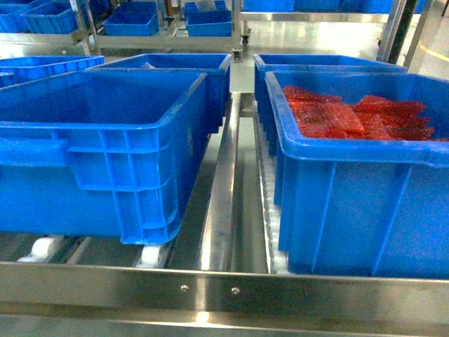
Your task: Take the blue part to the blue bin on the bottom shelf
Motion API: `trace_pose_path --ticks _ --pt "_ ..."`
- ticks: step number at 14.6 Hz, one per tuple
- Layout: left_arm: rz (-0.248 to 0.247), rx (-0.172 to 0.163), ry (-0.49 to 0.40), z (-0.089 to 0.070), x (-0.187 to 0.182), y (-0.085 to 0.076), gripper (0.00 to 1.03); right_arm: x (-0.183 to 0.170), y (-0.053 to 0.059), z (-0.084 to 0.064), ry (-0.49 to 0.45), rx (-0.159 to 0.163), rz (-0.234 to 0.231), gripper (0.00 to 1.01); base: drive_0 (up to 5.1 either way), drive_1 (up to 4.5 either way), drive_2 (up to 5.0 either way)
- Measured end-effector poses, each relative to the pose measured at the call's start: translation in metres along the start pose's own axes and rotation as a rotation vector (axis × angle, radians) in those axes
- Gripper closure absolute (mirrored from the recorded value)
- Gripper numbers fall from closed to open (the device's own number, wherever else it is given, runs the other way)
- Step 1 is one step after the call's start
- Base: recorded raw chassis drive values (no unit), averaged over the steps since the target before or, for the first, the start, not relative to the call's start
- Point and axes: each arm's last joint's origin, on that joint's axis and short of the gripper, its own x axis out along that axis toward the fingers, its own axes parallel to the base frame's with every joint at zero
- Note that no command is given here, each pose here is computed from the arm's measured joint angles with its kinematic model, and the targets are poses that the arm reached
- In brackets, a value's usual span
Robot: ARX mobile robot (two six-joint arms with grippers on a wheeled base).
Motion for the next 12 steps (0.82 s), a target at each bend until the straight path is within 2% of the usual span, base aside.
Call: trace_pose_path --ticks 7,12 --pt "0.001 0.001 0.001 -0.0001 0.0002 -0.0001 0.6 0.0 0.0 0.0 0.0 0.0 0.0 0.03 0.1 4.08 -4.0" --pt "0.001 0.002 0.002 -0.0002 0.0003 -0.0002 0.6 0.0 0.0 -0.0001 0.002 0.0 0.0 0.03 0.0 0.0 0.0"
